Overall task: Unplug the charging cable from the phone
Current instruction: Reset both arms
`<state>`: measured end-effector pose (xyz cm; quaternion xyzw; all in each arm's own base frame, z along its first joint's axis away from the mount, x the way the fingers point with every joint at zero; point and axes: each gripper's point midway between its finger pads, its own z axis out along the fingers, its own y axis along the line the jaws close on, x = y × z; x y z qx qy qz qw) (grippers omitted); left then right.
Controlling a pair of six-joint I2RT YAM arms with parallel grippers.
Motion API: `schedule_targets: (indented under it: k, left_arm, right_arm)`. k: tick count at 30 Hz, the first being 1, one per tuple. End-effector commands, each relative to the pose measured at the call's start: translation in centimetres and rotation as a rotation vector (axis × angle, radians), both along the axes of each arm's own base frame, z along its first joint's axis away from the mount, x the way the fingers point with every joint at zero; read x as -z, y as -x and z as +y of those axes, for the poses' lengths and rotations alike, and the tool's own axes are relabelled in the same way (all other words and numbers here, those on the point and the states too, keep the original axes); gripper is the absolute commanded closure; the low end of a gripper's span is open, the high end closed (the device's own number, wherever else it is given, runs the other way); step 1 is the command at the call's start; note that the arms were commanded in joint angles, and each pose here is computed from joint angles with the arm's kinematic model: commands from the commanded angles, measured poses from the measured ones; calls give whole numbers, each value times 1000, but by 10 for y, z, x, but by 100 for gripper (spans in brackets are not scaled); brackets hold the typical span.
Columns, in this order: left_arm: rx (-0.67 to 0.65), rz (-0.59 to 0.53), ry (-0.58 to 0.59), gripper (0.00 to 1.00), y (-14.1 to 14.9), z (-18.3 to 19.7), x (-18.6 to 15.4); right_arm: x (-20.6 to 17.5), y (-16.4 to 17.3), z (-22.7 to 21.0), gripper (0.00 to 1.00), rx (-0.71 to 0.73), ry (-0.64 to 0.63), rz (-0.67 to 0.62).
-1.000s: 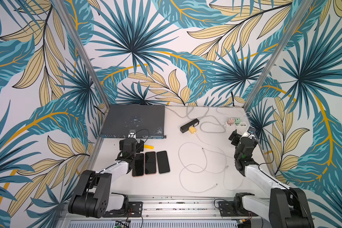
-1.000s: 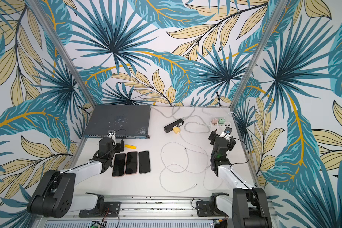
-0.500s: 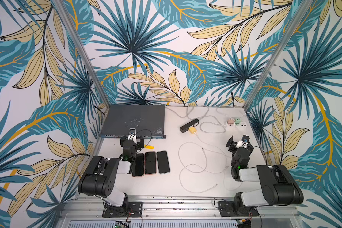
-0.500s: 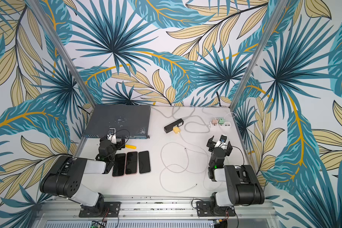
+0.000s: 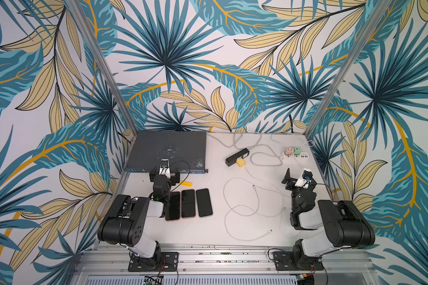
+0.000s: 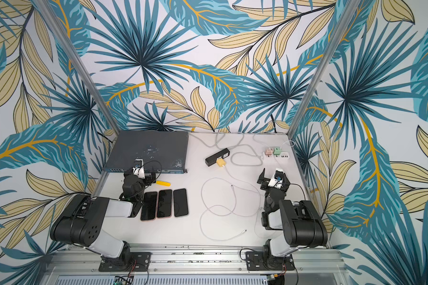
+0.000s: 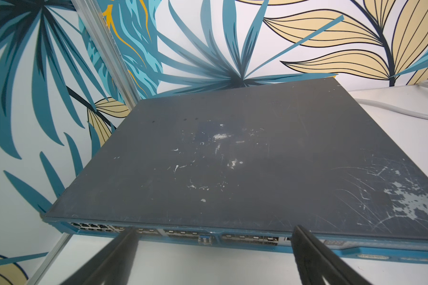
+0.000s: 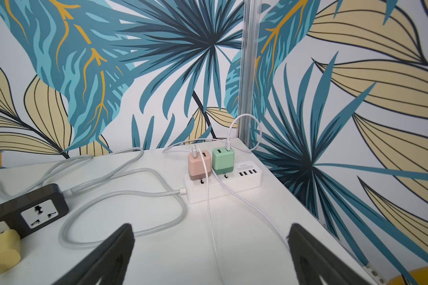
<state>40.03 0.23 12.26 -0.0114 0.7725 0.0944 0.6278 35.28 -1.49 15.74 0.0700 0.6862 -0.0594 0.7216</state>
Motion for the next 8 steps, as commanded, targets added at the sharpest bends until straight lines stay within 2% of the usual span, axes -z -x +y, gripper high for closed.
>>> schedule_targets:
  k: [1, 8]
  left_arm:
    - [-5, -3, 4, 0, 1, 3, 1]
    - [-4, -2, 7, 0, 1, 3, 1]
  right_arm:
    - [-12, 11, 6, 0, -40, 22, -72]
    - [-18, 26, 16, 1, -102, 48, -118]
